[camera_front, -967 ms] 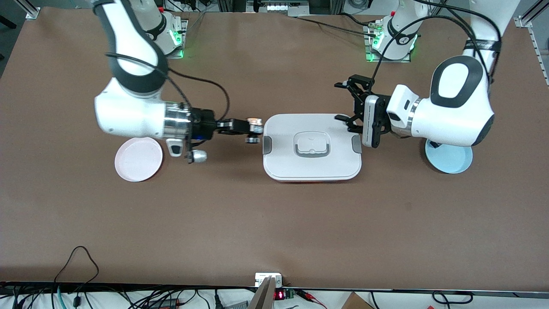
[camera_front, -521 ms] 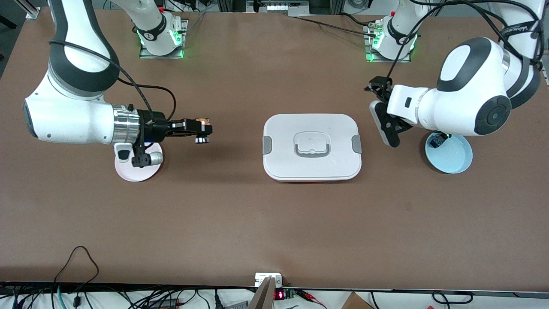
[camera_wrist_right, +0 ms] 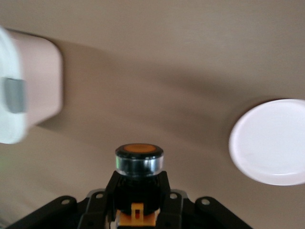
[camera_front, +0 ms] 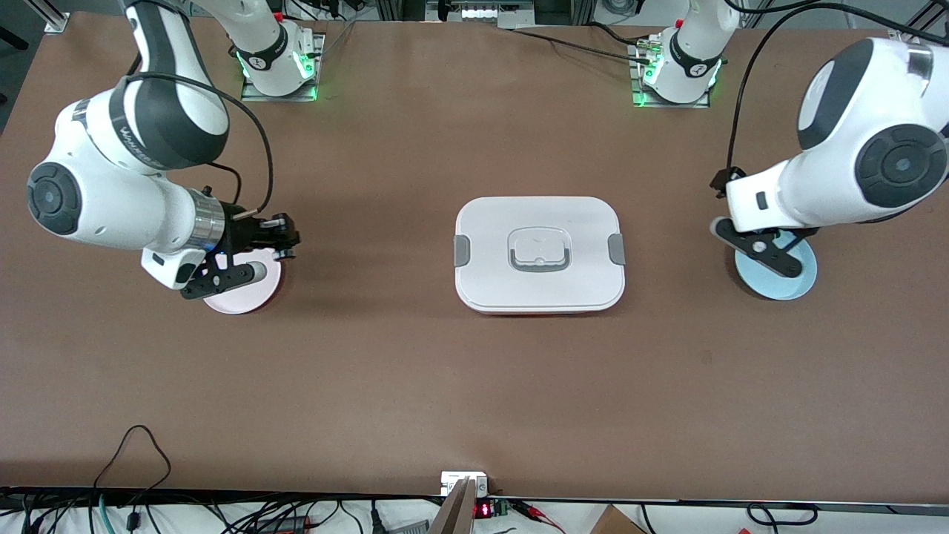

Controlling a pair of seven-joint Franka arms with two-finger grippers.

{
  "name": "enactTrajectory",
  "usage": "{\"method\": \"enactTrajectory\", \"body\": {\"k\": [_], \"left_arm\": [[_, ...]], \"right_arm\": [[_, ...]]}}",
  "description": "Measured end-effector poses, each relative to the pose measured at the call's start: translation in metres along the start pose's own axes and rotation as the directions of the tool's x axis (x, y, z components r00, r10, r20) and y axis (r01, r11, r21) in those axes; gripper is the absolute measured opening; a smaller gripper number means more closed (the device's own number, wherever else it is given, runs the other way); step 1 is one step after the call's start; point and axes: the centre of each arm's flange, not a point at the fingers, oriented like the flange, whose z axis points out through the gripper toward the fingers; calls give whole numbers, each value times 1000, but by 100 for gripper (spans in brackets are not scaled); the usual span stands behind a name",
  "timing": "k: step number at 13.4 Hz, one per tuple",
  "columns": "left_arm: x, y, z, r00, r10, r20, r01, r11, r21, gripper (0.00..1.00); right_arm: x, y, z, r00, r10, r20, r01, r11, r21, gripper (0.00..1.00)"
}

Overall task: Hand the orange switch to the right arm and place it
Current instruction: 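Lower the switch onto the white plate with the right gripper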

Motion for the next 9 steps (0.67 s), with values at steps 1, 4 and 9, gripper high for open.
{"method": "enactTrajectory", "body": {"k": [1,4,9], "left_arm": [[-3,-4,-11,997,-78,-22,78,997,7,100],[-12,-12,-30,963,-264,-60,264,965,-6,100],[-51,-27,-63,885,-387,-259,368,922,-121,100]], "right_arm": [[3,9,6,999,-34,-7,34,997,-63,34],[6,54,54,997,-62,-35,54,980,-190,34],[-16,126,167,993,-47,-110,19,971,-240,34]]}}
